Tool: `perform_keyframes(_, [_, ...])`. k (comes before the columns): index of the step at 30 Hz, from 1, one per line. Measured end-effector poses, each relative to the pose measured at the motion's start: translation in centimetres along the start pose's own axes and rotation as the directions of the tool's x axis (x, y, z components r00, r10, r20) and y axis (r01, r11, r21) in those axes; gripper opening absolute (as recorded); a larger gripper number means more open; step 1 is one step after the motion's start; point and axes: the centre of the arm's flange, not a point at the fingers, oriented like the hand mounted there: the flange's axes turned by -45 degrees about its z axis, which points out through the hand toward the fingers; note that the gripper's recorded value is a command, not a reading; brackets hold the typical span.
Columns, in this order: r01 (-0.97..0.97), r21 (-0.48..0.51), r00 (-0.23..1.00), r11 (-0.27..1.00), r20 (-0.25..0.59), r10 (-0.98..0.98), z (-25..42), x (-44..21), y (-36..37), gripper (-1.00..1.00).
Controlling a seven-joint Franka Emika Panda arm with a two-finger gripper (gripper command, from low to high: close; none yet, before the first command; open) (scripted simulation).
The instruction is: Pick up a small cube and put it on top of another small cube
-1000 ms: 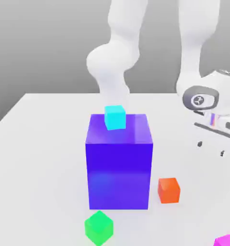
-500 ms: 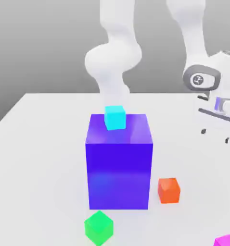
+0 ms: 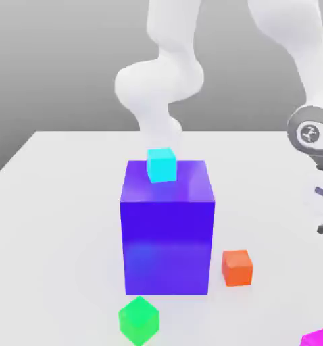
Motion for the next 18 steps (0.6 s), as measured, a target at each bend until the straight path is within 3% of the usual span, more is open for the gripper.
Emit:
perform_keyframes(9, [-0.114, 0.026, 0.993, 0.993, -0.033, 0.115, 2.0, -11.0, 7.6, 1.0])
perform_keyframes(13, [-0.129, 0.029, 0.991, 0.991, -0.042, 0.131, 6.8, -12.8, 8.6, 1.0])
perform_keyframes(14, [-0.131, 0.03, 0.99, 0.991, -0.043, 0.132, 8.2, -12.8, 8.5, -1.0])
perform_keyframes(18, [-0.13, 0.032, 0.99, 0.991, -0.043, 0.132, 8.2, -12.8, 8.5, -1.0])
